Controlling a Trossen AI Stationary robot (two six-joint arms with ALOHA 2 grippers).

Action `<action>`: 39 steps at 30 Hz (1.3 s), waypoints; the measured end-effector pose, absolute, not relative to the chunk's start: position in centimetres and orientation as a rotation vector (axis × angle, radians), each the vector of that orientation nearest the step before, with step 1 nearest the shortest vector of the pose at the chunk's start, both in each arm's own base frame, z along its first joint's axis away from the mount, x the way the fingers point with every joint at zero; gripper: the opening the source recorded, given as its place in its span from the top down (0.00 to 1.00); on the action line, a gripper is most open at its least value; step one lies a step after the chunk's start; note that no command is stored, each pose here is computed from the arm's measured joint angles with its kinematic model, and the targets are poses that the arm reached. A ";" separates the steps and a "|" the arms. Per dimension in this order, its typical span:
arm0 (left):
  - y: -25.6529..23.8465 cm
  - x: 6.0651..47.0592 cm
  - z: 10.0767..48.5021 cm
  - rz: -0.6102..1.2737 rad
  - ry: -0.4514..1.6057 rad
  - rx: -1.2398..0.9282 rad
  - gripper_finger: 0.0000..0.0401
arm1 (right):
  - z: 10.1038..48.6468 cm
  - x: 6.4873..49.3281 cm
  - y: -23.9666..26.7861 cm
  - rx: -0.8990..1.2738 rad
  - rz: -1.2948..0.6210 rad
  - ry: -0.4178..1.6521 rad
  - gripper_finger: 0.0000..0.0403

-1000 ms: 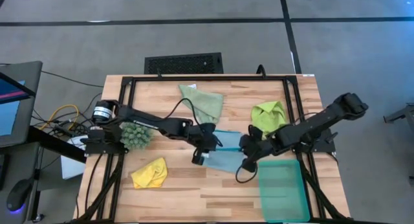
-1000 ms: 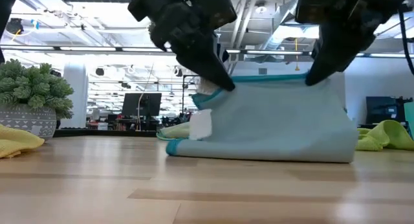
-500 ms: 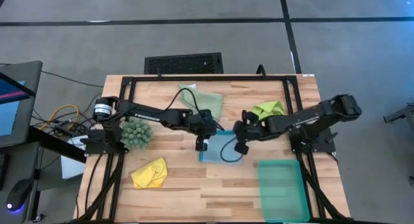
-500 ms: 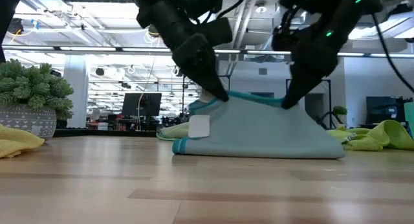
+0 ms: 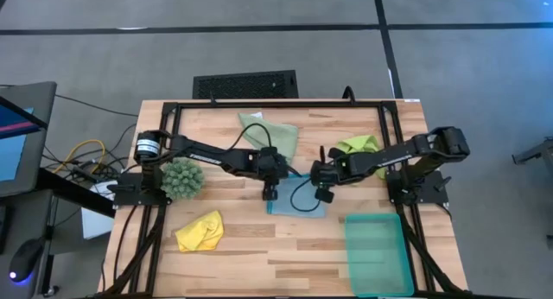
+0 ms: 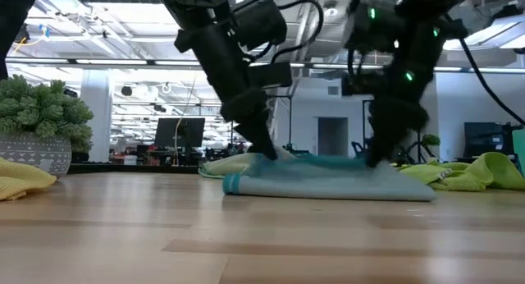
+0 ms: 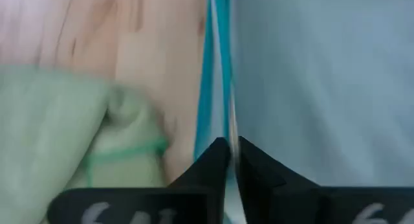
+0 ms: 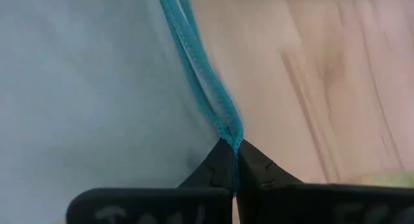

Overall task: Fold microfiber towels
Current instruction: Fold the blue microfiber cloth

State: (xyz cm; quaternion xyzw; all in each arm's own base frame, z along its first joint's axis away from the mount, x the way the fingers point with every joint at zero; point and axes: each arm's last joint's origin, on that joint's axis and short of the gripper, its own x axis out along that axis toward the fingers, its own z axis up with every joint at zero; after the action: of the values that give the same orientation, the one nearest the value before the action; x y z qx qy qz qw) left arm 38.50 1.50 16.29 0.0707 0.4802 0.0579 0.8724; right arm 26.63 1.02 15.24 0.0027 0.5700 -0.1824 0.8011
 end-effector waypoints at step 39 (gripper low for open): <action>-2.0 33.5 12.4 0.279 1.112 0.207 0.80 | 20.4 25.7 8.5 -0.275 -0.071 0.867 0.95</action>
State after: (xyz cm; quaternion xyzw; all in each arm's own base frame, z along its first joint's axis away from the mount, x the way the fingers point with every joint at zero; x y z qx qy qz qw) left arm 33.54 -1.97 12.38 0.0976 0.5249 0.1319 0.8352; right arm 25.72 8.46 20.38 -0.1330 0.4188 -0.0343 0.8977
